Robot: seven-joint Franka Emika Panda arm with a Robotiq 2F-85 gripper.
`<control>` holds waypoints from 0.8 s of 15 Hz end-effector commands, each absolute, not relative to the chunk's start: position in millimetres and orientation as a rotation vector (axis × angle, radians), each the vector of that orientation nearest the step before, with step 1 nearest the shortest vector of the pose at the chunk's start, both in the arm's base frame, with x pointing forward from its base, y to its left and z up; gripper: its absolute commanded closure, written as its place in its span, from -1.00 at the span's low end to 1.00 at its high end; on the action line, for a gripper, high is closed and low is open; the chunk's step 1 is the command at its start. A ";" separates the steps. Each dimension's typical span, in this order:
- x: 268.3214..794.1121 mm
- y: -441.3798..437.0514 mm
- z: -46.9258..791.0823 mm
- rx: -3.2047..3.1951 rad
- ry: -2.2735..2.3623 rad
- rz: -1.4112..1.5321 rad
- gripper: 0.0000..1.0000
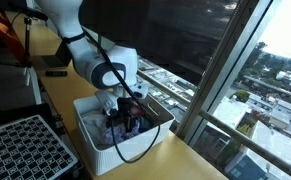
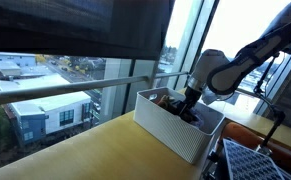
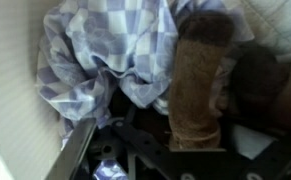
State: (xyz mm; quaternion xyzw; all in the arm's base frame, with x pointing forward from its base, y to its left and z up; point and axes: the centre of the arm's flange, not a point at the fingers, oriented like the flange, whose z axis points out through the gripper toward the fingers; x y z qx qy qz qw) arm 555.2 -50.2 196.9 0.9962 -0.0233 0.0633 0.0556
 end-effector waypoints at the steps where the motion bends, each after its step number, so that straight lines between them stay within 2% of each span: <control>1: 546.8 -39.7 227.3 3.035 -0.085 0.228 0.13; 6: 545.5 13.6 319.7 3.025 -0.054 0.356 0.90; 7: 545.6 25.0 341.1 3.025 -0.044 0.380 0.98; 12: 536.1 57.7 435.0 2.992 0.001 0.495 0.98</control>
